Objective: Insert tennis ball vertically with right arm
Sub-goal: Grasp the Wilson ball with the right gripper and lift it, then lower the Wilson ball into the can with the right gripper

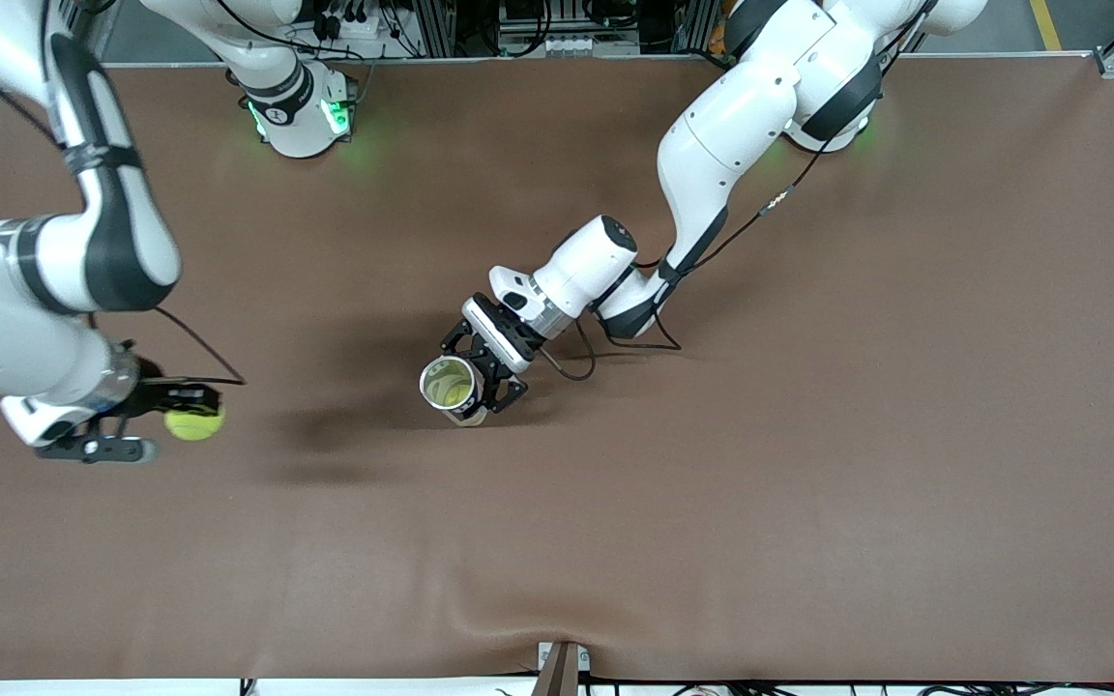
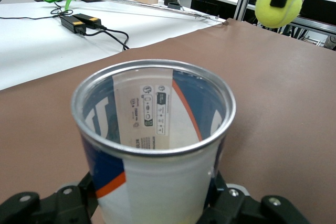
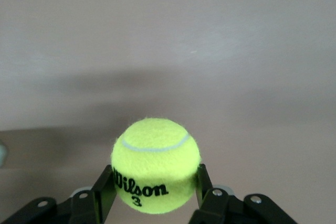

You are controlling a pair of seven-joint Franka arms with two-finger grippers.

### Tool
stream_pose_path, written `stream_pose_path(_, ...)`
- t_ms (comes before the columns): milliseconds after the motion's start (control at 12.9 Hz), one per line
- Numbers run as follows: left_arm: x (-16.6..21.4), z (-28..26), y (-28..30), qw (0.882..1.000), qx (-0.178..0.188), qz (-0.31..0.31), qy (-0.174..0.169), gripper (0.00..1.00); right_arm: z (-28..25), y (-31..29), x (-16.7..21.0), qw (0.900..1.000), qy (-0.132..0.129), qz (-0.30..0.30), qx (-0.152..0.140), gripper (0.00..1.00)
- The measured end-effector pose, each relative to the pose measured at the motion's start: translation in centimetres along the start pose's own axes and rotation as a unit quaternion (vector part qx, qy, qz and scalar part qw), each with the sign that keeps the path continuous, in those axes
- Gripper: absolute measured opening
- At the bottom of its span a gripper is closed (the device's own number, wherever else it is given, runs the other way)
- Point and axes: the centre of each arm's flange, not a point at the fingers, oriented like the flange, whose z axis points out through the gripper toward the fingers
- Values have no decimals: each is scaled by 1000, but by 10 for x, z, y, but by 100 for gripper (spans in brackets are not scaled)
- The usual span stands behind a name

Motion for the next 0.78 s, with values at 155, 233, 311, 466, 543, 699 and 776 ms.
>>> stream_pose_path(155, 0, 0, 0, 1000, 0, 0, 0, 81, -8, -53, -13, 999, 2, 44, 13, 65)
stream_pose_path(233, 0, 0, 0, 1000, 0, 0, 0, 81, -13, -80, -21, 998, 4, 65, 18, 65)
stream_pose_path(311, 0, 0, 0, 1000, 0, 0, 0, 81, -18, -105, -29, 996, 6, 86, 22, 65)
stream_pose_path(466, 0, 0, 0, 1000, 0, 0, 0, 81, -28, -152, -45, 991, 10, 129, 33, 65)
stream_pose_path(543, 0, 0, 0, 1000, 0, 0, 0, 81, -35, -173, -52, 988, 15, 148, 40, 65)
stream_pose_path(699, 0, 0, 0, 1000, 0, 0, 0, 81, -47, -208, -66, 983, 20, 178, 51, 65)
stream_pose_path(776, 0, 0, 0, 1000, 0, 0, 0, 81, -51, -220, -72, 981, 20, 187, 56, 65)
